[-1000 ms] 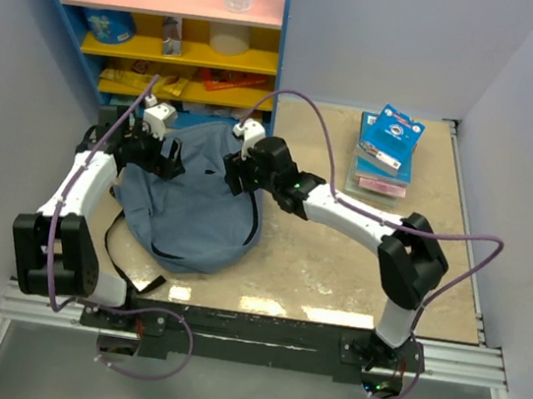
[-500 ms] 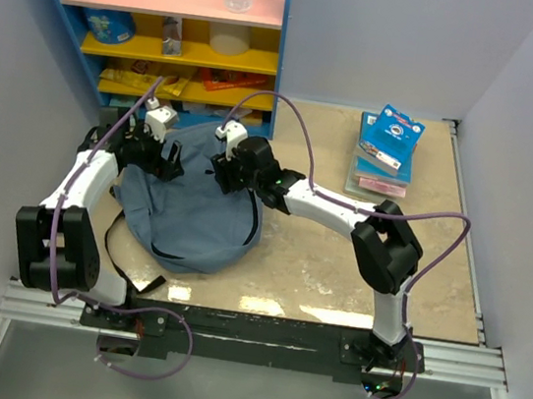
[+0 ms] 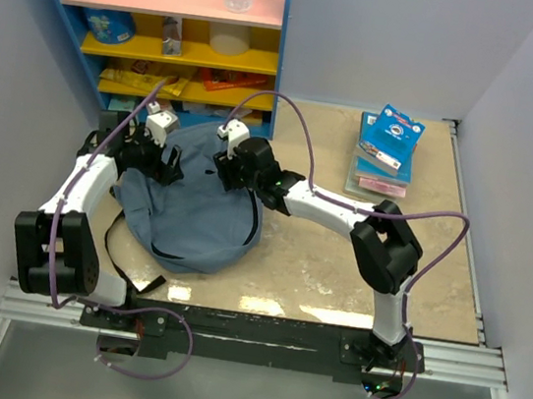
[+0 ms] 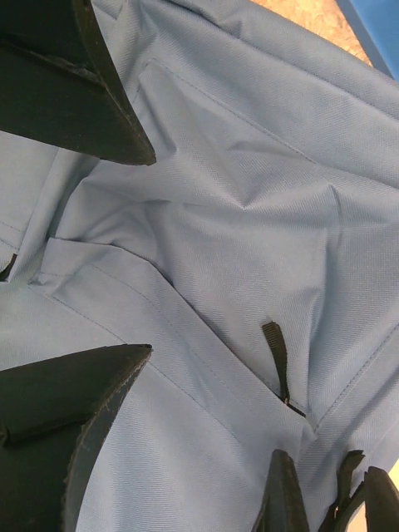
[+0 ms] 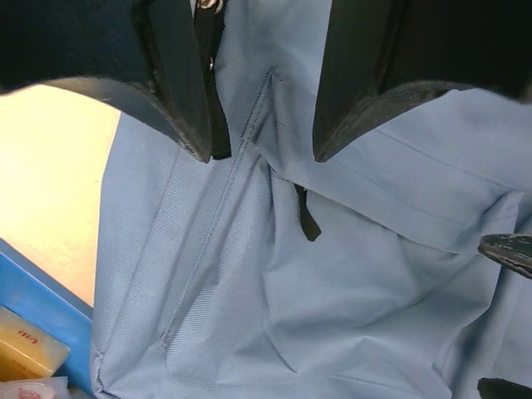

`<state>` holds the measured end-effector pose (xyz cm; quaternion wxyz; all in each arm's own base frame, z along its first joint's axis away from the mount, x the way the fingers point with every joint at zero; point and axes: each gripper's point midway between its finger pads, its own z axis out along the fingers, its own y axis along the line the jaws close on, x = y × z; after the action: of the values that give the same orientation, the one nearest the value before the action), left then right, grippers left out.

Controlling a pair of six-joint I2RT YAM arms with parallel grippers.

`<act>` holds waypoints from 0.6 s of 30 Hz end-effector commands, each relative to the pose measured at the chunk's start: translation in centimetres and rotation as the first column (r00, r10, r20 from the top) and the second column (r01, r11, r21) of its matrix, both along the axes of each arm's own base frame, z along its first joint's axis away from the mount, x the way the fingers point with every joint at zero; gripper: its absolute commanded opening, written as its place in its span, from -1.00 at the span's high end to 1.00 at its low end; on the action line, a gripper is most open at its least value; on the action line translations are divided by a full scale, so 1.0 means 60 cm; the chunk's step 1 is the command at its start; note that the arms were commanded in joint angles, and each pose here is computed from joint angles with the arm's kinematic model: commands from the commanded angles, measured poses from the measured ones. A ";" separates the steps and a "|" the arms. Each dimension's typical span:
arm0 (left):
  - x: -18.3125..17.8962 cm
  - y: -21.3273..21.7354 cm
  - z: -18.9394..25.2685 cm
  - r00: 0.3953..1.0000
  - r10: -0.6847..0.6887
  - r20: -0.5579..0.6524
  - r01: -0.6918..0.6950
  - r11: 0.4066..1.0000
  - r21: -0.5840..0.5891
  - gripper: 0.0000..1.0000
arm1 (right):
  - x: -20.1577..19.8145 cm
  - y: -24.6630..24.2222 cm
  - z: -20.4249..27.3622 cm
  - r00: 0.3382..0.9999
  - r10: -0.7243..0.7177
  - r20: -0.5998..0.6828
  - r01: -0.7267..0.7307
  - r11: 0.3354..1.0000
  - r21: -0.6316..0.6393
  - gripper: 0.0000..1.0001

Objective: Pack the student bag
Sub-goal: Adjust the student bag at the center of the board.

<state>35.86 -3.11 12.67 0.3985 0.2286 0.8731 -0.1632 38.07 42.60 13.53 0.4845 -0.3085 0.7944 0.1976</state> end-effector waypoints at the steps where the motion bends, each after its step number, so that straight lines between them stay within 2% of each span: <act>1: 0.010 0.002 0.024 0.997 -0.030 0.075 0.029 1.000 0.009 -0.85 | 0.017 0.000 0.016 0.998 -0.028 0.049 0.027 1.000 0.012 0.00; 9: 0.008 0.003 0.017 0.997 -0.032 0.075 0.030 0.999 0.020 -0.85 | 0.024 -0.012 -0.006 0.999 -0.042 0.016 0.042 0.999 -0.001 0.01; 13: 0.007 0.003 0.021 0.996 -0.036 0.080 0.034 0.999 0.023 -0.84 | 0.022 -0.018 -0.023 0.999 -0.050 0.004 0.050 0.998 -0.024 -0.05; 18: 0.004 0.002 0.020 0.996 -0.039 0.081 0.037 0.999 0.022 -0.85 | 0.022 -0.025 -0.024 0.998 -0.058 0.005 0.058 0.998 -0.023 -0.01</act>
<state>35.73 -3.09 12.42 0.3998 0.2370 0.8707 -0.1606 38.89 41.67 11.74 0.4775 -0.3009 0.8054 0.1810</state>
